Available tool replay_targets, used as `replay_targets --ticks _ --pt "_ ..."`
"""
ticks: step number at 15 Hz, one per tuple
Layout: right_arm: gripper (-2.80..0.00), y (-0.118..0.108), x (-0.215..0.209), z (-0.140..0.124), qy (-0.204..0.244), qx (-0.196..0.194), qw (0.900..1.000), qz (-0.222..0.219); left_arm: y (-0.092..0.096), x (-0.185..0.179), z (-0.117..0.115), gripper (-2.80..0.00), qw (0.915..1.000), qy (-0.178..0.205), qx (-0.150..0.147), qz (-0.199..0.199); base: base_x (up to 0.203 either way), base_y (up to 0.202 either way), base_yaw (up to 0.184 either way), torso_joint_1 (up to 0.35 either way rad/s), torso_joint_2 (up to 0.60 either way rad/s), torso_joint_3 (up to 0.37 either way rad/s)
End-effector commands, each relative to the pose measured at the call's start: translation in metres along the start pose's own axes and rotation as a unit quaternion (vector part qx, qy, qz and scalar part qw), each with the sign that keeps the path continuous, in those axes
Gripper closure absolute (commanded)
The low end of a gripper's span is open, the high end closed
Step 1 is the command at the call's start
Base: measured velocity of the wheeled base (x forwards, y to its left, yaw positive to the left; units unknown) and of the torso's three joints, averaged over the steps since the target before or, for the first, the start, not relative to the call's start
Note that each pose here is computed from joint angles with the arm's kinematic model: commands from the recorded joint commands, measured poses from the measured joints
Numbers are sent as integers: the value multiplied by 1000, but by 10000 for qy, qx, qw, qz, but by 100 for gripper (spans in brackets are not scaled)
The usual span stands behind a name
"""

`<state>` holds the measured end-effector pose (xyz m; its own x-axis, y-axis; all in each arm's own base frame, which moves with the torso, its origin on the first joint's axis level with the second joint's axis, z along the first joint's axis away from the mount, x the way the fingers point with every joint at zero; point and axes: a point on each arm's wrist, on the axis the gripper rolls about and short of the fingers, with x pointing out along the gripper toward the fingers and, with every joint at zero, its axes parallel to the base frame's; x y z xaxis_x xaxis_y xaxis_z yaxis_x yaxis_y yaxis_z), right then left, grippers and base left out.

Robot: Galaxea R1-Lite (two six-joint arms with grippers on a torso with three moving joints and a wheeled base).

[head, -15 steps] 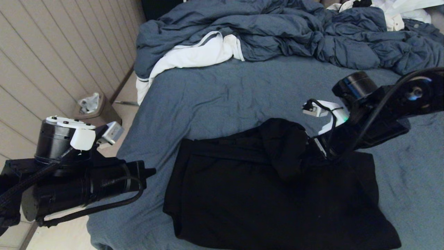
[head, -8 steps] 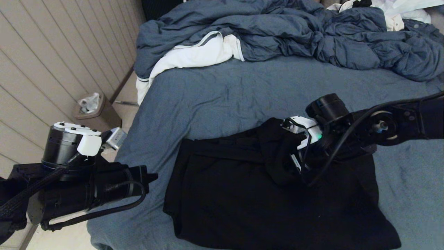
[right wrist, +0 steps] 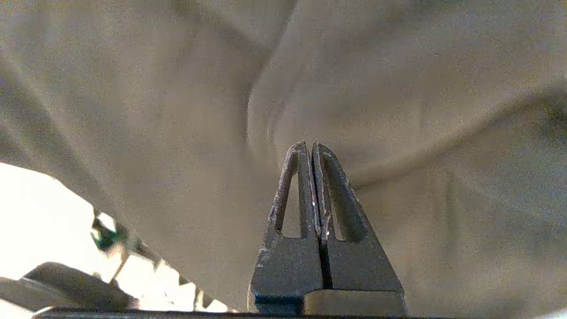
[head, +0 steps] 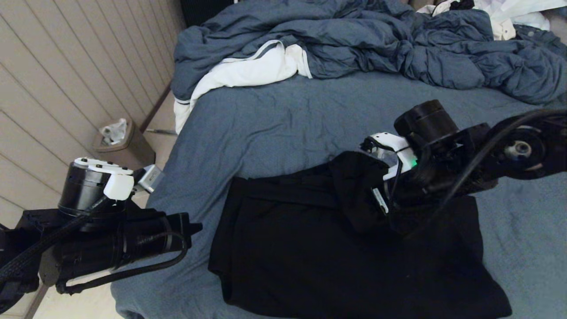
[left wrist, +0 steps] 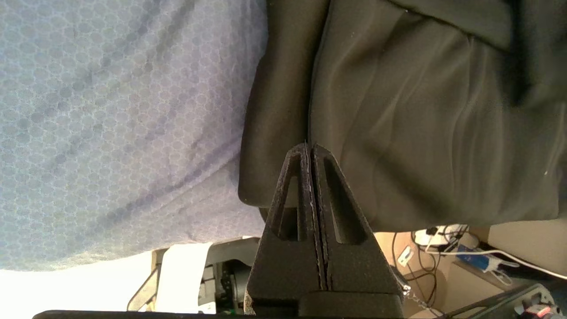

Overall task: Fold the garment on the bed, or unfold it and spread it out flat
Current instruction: Unfold the black sweatshirt

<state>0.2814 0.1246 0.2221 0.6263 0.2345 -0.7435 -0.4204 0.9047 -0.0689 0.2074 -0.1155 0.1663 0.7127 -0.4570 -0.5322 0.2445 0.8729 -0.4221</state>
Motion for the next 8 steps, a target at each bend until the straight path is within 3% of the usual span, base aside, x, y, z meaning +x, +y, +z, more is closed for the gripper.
replay_targets --ticks 1,2,3,8 --pt "0 3 -11 -7 -7 -66 9998 -205 0 1 -1 0 10000 26 -15 1 0 0 0 0 0 0" --pt "0 5 -15 -11 -3 -115 9995 -305 0 1 -1 0 10000 27 -16 4 0 0 0 0 0 0" --pt "-280 8 -19 -14 0 -159 9994 -310 0 1 -1 0 10000 25 -16 10 0 0 0 0 0 0" --pt "-280 9 2 -18 305 -190 9988 -324 0 1 -1 0 10000 38 -5 -2 0 0 0 0 0 0"
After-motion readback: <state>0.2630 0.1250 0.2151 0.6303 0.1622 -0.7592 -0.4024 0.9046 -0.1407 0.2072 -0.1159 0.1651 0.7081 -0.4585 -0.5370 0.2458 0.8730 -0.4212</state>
